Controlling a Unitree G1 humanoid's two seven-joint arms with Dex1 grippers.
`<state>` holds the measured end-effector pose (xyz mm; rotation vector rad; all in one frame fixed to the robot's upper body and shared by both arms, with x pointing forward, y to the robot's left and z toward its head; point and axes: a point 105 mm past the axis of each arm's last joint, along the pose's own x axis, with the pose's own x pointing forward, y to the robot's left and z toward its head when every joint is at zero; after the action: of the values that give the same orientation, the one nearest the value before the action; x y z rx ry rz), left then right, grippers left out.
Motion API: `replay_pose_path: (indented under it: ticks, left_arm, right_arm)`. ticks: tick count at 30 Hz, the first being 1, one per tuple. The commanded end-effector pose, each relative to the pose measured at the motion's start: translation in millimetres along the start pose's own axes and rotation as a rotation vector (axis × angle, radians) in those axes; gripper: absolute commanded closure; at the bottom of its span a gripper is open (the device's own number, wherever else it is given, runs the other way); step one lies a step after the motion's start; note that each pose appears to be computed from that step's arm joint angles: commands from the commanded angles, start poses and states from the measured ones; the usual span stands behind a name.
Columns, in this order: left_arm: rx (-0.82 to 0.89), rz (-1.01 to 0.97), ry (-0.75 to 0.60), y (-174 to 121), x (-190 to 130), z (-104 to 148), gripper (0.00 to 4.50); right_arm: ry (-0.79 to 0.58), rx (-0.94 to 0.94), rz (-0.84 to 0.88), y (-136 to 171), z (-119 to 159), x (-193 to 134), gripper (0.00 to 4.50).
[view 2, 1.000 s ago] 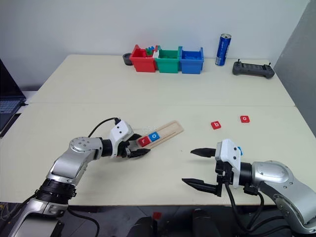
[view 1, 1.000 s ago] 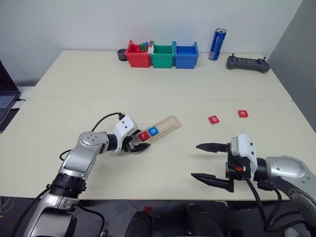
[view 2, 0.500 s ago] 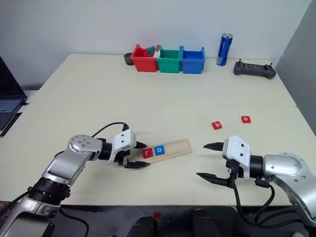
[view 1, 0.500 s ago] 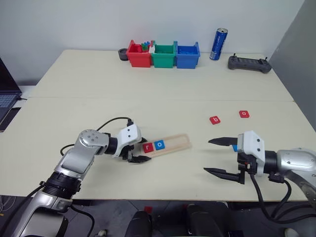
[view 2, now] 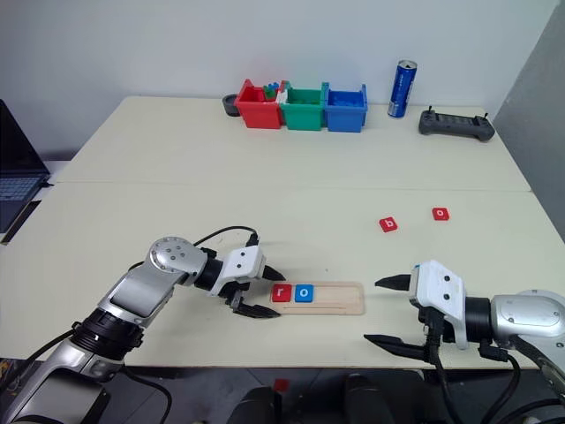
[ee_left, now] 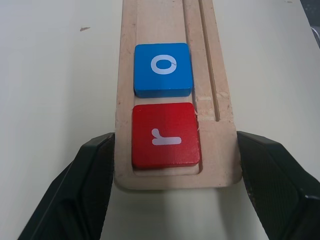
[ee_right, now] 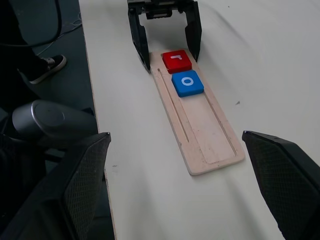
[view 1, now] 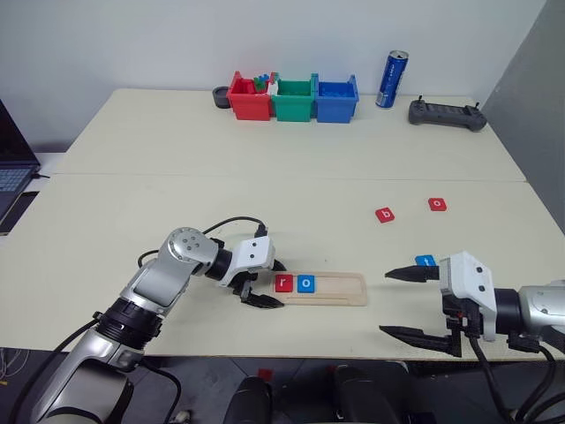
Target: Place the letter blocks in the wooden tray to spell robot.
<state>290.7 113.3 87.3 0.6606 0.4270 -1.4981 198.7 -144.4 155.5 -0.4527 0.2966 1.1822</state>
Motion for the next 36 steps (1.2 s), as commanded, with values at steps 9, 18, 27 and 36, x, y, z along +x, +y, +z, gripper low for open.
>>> replay_pose_path:
  ticks: [9,18,27,36]
  left_arm:
    - [0.047,0.006,0.028,1.0,-0.3,-3.7,1.11]
    - [0.041,-0.002,-0.001,1.9,-4.3,-0.3,0.03]
    - [0.03,-0.003,-0.027,-1.7,-24.3,-3.5,0.03]
    - [0.002,0.17,-0.062,9.8,-59.1,-3.6,0.03]
  right_arm:
    - [0.012,-0.007,-0.044,-11.0,0.5,-6.8,0.0]
    - [0.005,-0.011,-0.025,-9.8,2.5,-4.6,0.0]
    - [-0.034,-0.005,-0.003,-10.6,8.9,-2.5,0.0]
    - [-0.077,0.019,-0.08,-24.5,11.5,-5.7,0.0]
